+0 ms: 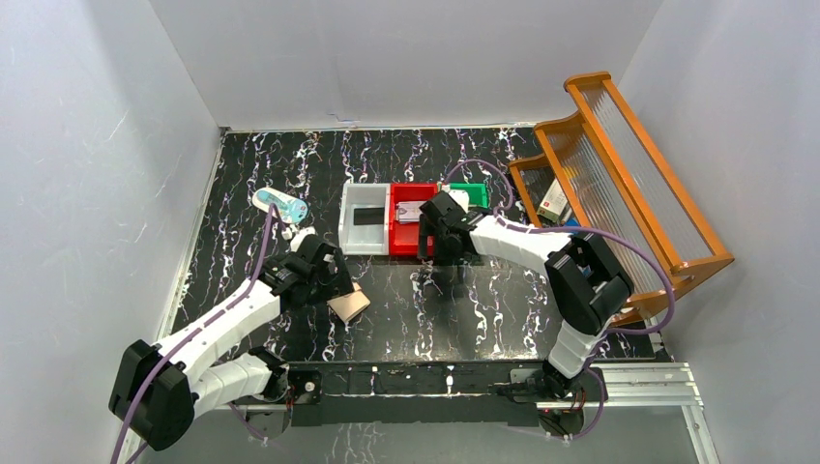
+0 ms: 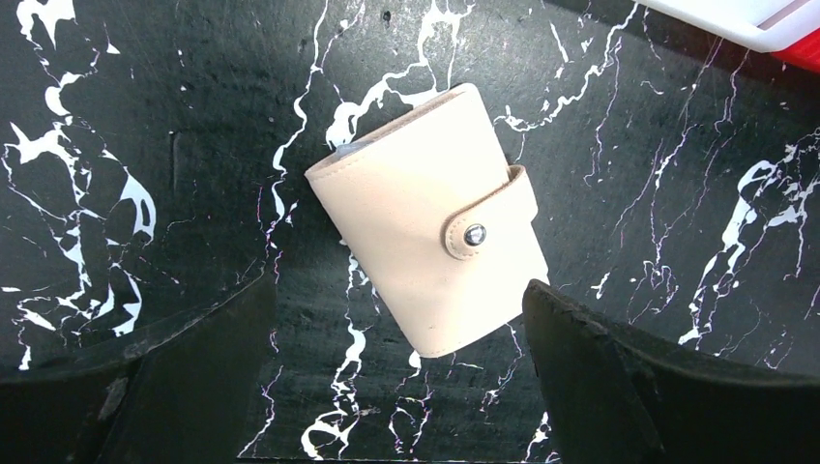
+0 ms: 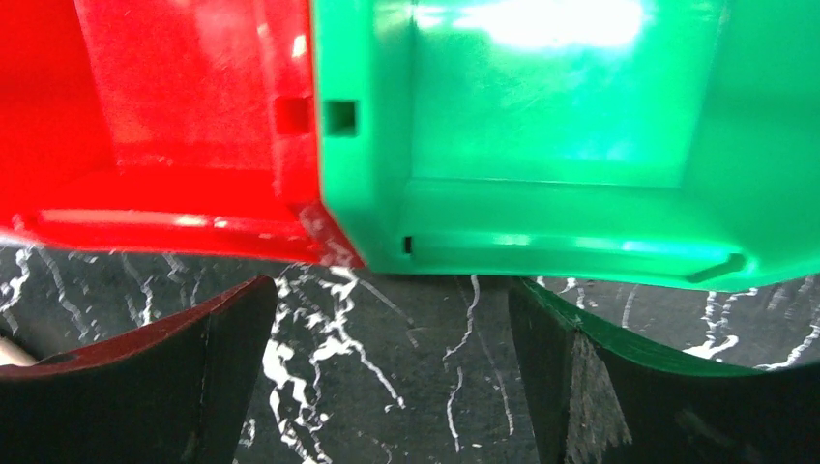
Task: Take the credit cards out of the card holder
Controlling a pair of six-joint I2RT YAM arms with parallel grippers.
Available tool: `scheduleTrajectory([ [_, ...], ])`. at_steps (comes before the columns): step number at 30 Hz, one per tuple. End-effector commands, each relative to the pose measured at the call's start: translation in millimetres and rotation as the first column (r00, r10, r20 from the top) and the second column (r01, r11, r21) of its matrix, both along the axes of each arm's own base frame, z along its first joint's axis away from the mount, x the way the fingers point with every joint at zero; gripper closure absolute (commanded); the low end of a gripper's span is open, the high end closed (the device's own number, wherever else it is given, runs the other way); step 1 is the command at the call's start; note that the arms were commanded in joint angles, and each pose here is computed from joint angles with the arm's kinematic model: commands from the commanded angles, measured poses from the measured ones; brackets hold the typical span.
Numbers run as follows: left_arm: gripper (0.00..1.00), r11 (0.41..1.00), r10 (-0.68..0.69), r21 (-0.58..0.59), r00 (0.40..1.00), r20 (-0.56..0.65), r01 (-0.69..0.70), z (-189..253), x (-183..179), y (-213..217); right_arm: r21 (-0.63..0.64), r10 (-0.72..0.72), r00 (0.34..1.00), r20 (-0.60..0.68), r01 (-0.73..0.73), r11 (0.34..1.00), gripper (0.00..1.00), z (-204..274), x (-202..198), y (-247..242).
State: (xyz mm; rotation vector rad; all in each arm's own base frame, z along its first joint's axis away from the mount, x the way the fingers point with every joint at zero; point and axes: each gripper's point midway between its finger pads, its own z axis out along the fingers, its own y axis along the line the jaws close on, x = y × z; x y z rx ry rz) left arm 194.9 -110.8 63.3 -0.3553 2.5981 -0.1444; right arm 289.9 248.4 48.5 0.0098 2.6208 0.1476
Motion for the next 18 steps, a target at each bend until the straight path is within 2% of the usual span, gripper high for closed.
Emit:
scheduleTrajectory([
  [1,0.02,0.999,0.041,0.000,0.999,0.002,-0.041,-5,-2,4,0.147,0.117,0.993,0.010,-0.117,0.982,0.03,28,-13,31],
  [6,0.11,0.993,0.118,-0.021,0.993,-0.005,-0.118,-11,-6,7,0.383,0.240,0.970,0.040,-0.237,0.893,0.18,51,-44,85],
  [8,0.13,0.987,0.157,-0.045,0.987,0.012,-0.157,-10,-7,9,0.431,0.278,0.959,0.045,-0.270,0.861,0.21,55,-56,106],
  [12,0.19,0.965,0.261,-0.066,0.962,0.084,-0.256,0,-8,25,0.449,0.346,0.936,0.065,-0.337,0.827,0.25,60,-70,150],
  [18,0.29,0.881,0.471,-0.163,0.855,0.216,-0.444,21,-14,59,0.431,0.421,0.905,0.061,-0.404,0.807,0.37,41,-82,199],
])
